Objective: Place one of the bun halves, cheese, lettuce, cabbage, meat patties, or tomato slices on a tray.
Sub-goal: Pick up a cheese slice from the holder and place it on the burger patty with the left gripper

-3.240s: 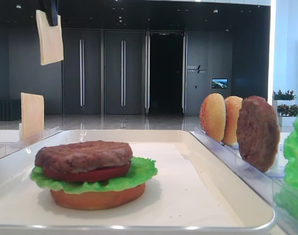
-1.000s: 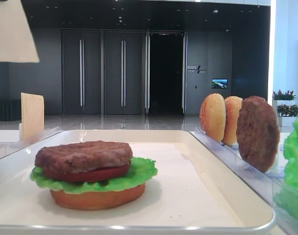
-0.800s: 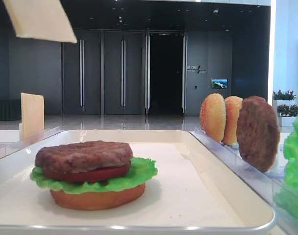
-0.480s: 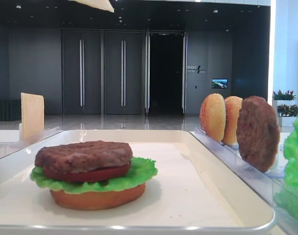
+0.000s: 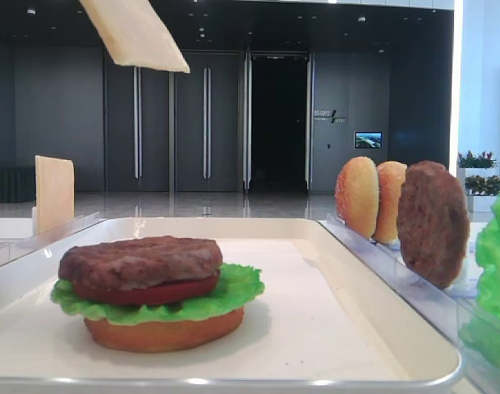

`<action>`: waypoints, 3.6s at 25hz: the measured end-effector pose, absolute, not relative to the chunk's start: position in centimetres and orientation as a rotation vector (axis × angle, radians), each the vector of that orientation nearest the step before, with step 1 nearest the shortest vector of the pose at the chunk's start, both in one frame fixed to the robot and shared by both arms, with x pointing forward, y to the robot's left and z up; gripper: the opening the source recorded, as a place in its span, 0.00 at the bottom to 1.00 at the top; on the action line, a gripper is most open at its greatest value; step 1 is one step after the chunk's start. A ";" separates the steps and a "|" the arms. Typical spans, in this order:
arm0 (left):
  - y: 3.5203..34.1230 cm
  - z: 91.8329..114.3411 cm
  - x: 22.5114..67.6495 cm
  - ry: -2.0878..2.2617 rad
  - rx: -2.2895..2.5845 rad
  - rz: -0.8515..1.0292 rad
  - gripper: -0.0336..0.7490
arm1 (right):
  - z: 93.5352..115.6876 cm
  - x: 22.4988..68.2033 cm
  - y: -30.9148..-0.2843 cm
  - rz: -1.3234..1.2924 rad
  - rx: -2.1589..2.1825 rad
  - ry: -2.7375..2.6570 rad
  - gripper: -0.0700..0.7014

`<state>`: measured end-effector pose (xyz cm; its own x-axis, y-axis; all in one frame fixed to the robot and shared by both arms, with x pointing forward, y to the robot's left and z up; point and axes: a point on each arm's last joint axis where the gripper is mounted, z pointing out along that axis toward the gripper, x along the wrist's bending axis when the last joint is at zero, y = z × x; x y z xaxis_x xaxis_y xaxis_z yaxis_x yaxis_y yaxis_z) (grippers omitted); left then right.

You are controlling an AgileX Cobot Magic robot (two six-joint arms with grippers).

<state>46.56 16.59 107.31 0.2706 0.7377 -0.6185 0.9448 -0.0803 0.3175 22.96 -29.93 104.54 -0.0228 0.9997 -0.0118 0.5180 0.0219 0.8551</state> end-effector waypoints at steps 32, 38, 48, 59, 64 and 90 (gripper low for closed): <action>15.6 100.2 47.9 1.579 1.846 -0.535 0.07 | 104.5 23.0 -29.9 0.908 1.576 1.624 0.72; 15.5 99.6 47.4 1.559 1.831 -0.552 0.07 | 104.5 23.0 -29.9 0.908 1.576 1.624 0.72; 15.6 99.3 47.5 1.560 1.821 -0.527 0.07 | 104.5 23.0 -29.9 0.908 1.576 1.624 0.72; 15.7 99.1 47.5 1.570 1.796 -0.514 0.07 | 104.5 23.0 -29.9 0.908 1.576 1.624 0.72; 15.7 99.1 47.5 1.571 1.795 -0.514 0.07 | 104.5 23.0 -29.9 0.908 1.576 1.624 0.72; 13.9 97.6 47.0 1.555 1.789 -0.508 0.07 | 104.5 23.0 -29.9 0.908 1.577 1.625 0.72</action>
